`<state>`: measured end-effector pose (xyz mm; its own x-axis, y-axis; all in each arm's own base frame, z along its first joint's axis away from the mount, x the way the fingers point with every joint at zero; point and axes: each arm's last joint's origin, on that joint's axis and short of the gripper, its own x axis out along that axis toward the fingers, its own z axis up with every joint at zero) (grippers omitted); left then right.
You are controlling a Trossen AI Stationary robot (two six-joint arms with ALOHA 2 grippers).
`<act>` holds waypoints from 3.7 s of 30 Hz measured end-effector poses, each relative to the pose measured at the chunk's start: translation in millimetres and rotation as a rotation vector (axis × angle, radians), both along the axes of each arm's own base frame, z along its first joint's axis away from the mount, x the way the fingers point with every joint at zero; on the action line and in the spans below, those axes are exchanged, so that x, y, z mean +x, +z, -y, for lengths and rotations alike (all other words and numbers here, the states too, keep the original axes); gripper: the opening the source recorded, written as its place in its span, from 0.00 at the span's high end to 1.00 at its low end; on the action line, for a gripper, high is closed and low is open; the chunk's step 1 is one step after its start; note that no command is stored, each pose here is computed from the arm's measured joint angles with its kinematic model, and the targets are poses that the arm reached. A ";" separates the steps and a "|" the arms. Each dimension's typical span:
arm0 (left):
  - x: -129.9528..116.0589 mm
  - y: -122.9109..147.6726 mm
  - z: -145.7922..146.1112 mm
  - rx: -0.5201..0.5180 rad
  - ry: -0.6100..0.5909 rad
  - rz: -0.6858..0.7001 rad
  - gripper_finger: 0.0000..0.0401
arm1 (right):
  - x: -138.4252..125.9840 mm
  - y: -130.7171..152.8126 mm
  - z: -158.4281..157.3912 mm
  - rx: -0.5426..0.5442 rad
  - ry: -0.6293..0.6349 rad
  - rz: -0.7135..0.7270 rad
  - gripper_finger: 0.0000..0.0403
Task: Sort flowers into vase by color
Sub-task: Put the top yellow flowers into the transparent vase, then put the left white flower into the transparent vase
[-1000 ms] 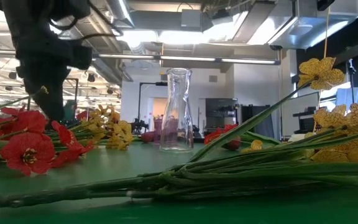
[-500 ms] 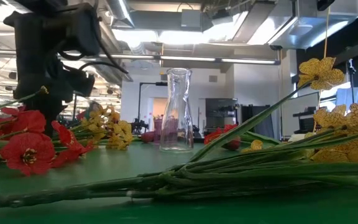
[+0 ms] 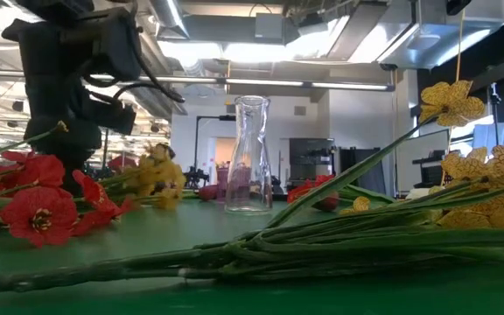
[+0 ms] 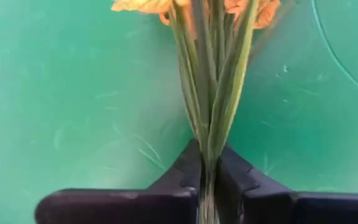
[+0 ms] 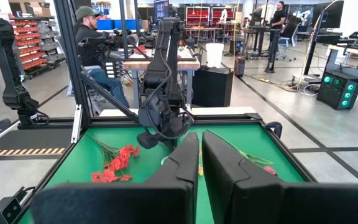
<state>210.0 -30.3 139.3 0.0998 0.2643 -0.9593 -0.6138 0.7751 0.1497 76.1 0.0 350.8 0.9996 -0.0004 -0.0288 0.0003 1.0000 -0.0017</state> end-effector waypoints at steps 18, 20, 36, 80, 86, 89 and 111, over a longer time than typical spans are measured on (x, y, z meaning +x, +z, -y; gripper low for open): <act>-41.3 182.9 4.4 0.258 -0.285 1.045 0.98 | -0.1 0.0 0.0 0.000 0.000 0.000 0.94; -46.0 187.7 3.0 0.303 -0.325 1.140 0.98 | -0.1 0.0 0.0 0.000 0.000 0.000 0.94; 49.8 164.9 -24.8 0.398 -0.634 1.459 0.98 | -0.1 0.0 0.0 0.000 0.000 0.000 0.94; 105.8 83.0 -52.3 0.204 -0.476 1.306 0.88 | -0.1 0.4 0.0 0.000 0.000 0.004 0.94; 105.4 79.4 -52.6 0.181 -0.459 1.272 0.70 | -0.1 0.6 0.7 -0.001 -0.024 0.006 0.94; 105.4 79.1 -50.4 0.175 -0.467 1.270 0.60 | -0.1 0.6 1.7 -0.002 -0.058 0.006 0.94; 72.0 119.1 -24.0 0.229 -0.487 1.225 0.32 | -0.1 0.8 3.0 -0.003 -0.105 0.008 0.94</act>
<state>282.0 -6.3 258.4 0.9876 0.0977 -0.1229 -0.1147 0.9835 -0.1401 76.0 -3.1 351.6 0.9943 -0.1051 -0.0207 0.1050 0.9945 -0.0043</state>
